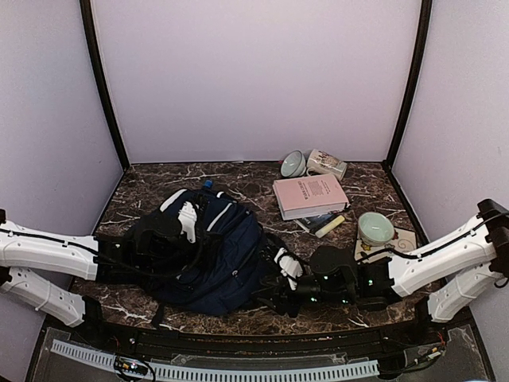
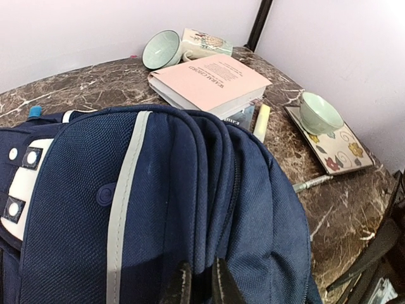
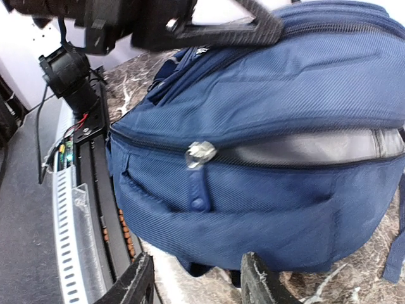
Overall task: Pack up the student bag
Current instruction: Unzip the largest pocket of the student bag, then grab the largest pocket of the student bag.
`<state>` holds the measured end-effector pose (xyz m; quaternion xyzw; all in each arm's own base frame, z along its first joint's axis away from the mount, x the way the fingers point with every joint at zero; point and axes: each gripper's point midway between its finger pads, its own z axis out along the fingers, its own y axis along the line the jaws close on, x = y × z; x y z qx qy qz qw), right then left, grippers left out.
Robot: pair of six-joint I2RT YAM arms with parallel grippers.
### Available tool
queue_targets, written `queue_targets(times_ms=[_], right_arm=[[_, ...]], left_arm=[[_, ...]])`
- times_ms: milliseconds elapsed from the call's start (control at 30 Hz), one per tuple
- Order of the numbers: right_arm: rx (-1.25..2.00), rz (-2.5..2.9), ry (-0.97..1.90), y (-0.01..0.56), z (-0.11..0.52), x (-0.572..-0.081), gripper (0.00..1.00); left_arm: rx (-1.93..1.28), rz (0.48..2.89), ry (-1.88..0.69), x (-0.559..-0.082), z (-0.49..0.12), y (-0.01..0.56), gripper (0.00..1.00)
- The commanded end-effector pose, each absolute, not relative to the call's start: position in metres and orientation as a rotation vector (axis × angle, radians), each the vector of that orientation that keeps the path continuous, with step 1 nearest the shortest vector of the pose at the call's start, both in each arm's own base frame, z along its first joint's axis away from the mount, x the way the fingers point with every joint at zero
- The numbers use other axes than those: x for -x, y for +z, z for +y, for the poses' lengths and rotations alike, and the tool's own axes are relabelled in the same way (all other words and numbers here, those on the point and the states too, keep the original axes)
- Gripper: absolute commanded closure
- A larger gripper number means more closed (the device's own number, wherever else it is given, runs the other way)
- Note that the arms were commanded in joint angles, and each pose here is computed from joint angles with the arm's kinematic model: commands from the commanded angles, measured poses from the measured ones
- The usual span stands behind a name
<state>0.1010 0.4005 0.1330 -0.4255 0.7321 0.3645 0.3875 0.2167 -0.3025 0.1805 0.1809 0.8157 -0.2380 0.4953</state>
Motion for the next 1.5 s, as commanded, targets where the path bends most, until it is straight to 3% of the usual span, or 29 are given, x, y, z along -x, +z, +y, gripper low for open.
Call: queue_targets(times_ms=[0, 333, 733, 1133, 1467], right_arm=[[1.026, 1.746, 0.891, 0.147, 0.403, -0.113, 0.54], [1.000, 1.646, 0.760, 0.145, 0.391, -0.128, 0.61], [1.089, 1.566, 0.748, 0.151, 0.413, -0.106, 0.65], [0.960, 1.601, 0.638, 0.171, 0.414, -0.132, 0.67], [0.927, 1.771, 0.546, 0.142, 0.418, -0.160, 0.64]], left_arm=[[-0.250, 1.894, -0.714, -0.243, -0.312, 0.236, 1.00], [-0.214, 1.939, -0.850, -0.245, -0.328, 0.253, 1.00], [-0.227, 1.919, -0.915, -0.240, -0.331, 0.253, 1.00], [-0.273, 1.933, -0.953, -0.236, -0.342, 0.244, 1.00], [-0.292, 1.932, -0.967, -0.236, -0.349, 0.243, 1.00]])
